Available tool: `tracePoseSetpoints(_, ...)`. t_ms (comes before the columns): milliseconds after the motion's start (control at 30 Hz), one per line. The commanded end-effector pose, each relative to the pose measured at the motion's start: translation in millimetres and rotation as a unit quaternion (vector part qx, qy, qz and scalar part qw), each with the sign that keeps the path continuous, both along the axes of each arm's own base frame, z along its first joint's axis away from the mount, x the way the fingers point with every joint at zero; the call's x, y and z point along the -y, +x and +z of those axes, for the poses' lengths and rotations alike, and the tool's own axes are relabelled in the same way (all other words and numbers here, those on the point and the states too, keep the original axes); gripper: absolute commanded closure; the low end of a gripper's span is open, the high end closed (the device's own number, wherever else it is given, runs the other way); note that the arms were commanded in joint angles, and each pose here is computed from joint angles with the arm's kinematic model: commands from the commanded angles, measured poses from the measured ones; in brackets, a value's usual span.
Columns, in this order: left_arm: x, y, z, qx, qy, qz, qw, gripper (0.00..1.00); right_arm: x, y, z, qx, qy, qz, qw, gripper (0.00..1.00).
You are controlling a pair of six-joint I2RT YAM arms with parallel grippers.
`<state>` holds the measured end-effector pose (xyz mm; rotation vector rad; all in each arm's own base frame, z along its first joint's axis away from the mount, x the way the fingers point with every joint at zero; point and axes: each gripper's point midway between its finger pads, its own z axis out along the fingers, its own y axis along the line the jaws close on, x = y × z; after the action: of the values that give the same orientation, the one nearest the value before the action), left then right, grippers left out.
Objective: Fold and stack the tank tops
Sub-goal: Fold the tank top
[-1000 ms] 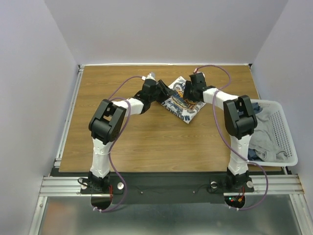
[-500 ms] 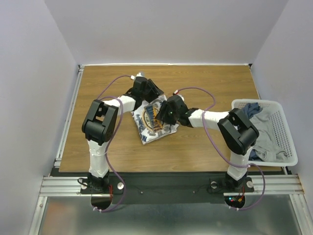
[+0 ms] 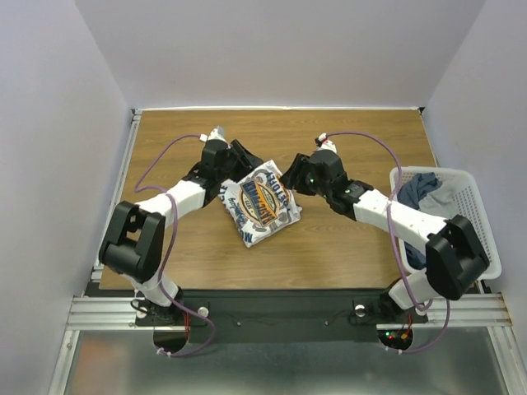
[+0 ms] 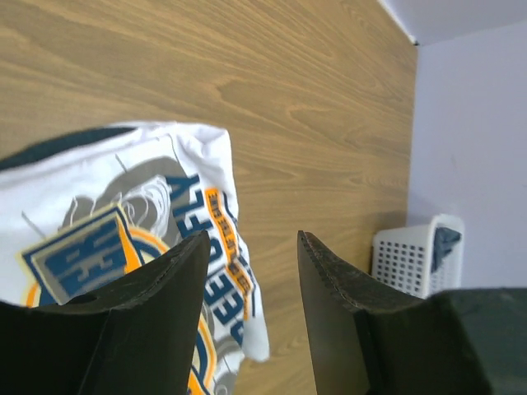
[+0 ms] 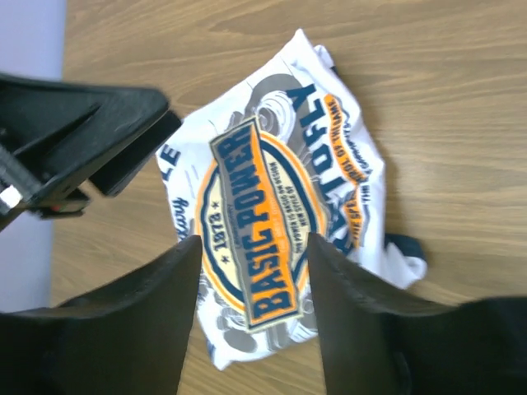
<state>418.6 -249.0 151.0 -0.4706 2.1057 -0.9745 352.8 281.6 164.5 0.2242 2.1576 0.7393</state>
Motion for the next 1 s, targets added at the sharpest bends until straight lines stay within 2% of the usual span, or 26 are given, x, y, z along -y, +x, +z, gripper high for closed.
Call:
tracePoseSetpoints(0, -7.7, -30.0, 3.5, -0.012, -0.042, 0.02, 0.999, 0.43, 24.8, -12.8, -21.1, -0.001, -0.083, 0.008, 0.997, 0.45)
tracePoseSetpoints(267, -12.3, -69.4, -33.0, -0.057, -0.04, 0.021, 0.997, 0.46, 41.6, -27.8, -70.3, -0.042, -0.198, 0.031, 0.979, 0.43)
tracePoseSetpoints(367, -15.8, -71.9, -44.1, -0.068, -0.032, 0.027, 0.997, 0.46, 43.2, -31.2, -78.3, -0.047, -0.21, 0.034, 0.976, 0.43)
tracePoseSetpoints(500, -14.6, -71.4, -58.1, -0.082, -0.021, 0.023, 0.996, 0.46, 43.7, -35.0, -94.2, -0.059, -0.23, 0.044, 0.97, 0.47)
tracePoseSetpoints(800, -18.6, -64.2, -86.4, -0.107, 0.016, 0.025, 0.994, 0.47, 67.5, -38.9, -118.0, -0.078, -0.28, 0.014, 0.957, 0.66)
tracePoseSetpoints(900, -22.8, -60.9, -92.1, -0.111, 0.025, 0.029, 0.993, 0.47, 77.4, -41.4, -121.6, -0.084, -0.289, -0.005, 0.954, 0.79)
tracePoseSetpoints(933, -24.5, -59.6, -93.5, -0.109, 0.03, 0.028, 0.993, 0.47, 80.5, -42.1, -122.0, -0.085, -0.29, -0.011, 0.953, 0.88)
tracePoseSetpoints(967, -28.3, -56.7, -96.5, -0.112, 0.034, 0.032, 0.993, 0.47, 84.2, -44.7, -123.3, -0.089, -0.29, -0.016, 0.953, 0.88)
